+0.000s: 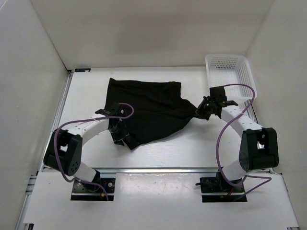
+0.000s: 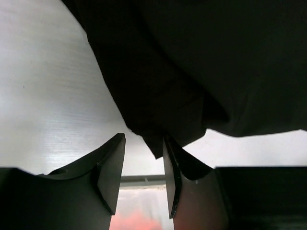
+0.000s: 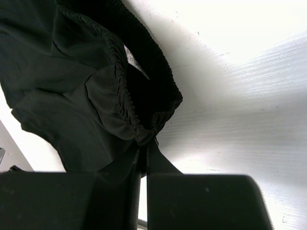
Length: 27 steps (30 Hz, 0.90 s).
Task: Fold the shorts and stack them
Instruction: Fold the shorts
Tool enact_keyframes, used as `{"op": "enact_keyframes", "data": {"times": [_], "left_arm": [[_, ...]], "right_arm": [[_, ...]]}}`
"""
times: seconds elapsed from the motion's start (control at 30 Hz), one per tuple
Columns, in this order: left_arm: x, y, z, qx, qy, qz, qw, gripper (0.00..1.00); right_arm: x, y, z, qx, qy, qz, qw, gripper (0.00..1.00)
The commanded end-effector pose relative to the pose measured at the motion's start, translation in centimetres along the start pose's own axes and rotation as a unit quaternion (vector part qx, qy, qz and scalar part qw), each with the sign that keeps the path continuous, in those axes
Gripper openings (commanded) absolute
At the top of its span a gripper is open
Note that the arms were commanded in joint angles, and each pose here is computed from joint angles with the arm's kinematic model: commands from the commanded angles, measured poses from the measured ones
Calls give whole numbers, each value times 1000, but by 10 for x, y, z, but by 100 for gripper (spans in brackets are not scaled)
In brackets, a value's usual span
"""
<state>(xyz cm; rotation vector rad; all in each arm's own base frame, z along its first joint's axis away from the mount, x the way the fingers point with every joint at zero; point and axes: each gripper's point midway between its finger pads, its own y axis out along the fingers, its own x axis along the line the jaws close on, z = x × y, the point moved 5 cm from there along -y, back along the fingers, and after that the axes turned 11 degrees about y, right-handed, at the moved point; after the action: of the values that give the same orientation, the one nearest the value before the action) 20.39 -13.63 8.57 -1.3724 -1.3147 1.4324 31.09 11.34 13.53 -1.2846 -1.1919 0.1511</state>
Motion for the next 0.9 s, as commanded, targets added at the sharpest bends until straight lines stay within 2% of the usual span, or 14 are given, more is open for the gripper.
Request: {"op": "enact_keyframes", "data": {"times": [0.0,0.13,0.23,0.3,0.47,0.5,0.53,0.57,0.6,0.63,0.7,0.8,0.87], "left_arm": [[-10,-6,-18,-44,7,5,999,48],[-9,-3,-21,-46,6,-7,999,42],[-9,-2,-24,-48,6,-12,999,20],[-7,1,-24,-46,5,-19,999,10],[-9,-6,-26,-61,2,-14,998,10],[-8,-7,-24,-63,2,-13,998,11],[-6,-12,-22,-70,3,-8,997,39],[-6,-13,-20,-72,-2,-6,997,56],[-1,-11,-16,-71,-3,-12,997,70],[-3,-13,-18,-79,-2,-7,997,78],[-4,-12,-17,-84,4,2,996,82],[-7,-6,-10,-73,7,32,997,68],[-8,-2,-3,-68,-4,63,996,66]], "right_arm": [[8,-6,-6,-11,-12,-8,1000,0],[8,-6,-6,-11,-17,-8,1000,0],[8,-6,-6,-11,-17,-8,1000,0],[8,-6,-6,-11,-17,-8,1000,0],[7,-6,-5,-8,-16,-5,1000,0],[7,-6,-5,-8,-16,-5,1000,0],[7,-6,-5,-8,-16,-5,1000,0],[8,-8,-5,-11,-17,-8,1000,0],[8,-9,-5,-11,-17,-8,1000,0],[8,-9,-5,-11,-17,-8,1000,0],[8,-9,-5,-11,-17,-8,1000,0],[9,-9,-4,-7,-17,-11,1000,0],[9,-9,-4,-7,-17,-11,1000,0]]}}
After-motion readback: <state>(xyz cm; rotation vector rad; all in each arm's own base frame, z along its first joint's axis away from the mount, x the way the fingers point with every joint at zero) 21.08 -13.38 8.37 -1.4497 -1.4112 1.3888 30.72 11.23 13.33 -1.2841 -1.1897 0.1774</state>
